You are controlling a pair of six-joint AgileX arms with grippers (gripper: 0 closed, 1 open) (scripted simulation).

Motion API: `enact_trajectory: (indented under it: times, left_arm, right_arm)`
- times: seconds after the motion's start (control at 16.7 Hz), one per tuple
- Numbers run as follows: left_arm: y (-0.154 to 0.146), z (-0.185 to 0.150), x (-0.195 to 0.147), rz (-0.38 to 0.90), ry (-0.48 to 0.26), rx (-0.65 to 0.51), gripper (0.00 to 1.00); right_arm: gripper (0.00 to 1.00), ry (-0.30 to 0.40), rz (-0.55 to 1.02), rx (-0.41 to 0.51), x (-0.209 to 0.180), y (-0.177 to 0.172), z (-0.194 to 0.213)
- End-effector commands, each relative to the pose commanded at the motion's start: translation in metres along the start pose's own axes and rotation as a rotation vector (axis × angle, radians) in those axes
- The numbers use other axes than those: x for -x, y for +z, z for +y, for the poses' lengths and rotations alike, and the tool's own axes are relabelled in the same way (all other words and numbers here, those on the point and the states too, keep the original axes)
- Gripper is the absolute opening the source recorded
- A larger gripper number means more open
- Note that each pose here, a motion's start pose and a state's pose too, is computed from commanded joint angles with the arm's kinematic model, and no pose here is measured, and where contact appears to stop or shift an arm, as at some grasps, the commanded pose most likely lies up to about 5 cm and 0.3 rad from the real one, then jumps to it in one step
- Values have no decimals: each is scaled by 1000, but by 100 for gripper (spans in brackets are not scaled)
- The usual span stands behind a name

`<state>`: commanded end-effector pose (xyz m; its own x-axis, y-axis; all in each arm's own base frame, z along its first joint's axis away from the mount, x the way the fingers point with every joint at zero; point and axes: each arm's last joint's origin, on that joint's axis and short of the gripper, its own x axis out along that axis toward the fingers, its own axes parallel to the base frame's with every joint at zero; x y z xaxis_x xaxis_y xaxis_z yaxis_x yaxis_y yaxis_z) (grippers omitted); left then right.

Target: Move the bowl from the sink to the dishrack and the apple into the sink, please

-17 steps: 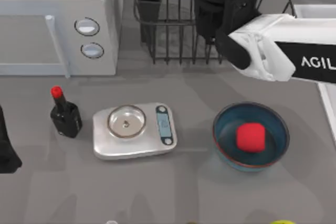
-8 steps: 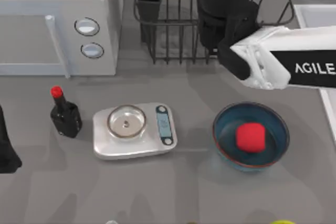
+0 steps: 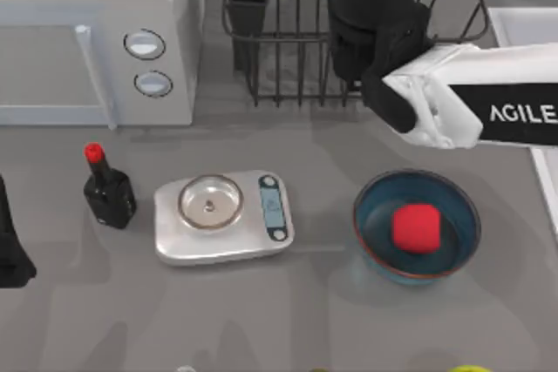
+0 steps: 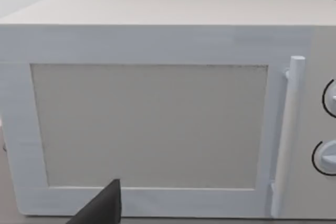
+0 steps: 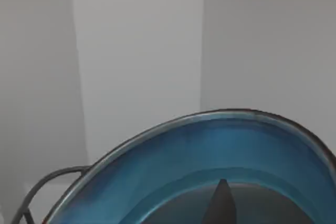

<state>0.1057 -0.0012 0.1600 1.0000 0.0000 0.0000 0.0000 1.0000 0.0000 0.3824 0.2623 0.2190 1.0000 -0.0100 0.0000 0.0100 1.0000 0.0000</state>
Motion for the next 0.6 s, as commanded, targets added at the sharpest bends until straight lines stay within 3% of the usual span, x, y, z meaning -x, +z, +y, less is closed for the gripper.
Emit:
enact_trajectory:
  times: [0.24, 0.6]
  left_arm:
    - [0, 0, 0, 0, 0, 0, 100]
    - [0, 0, 0, 0, 0, 0, 100]
  right_arm:
    - [98, 0, 0, 0, 0, 0, 0]
    - [100, 0, 0, 0, 0, 0, 0]
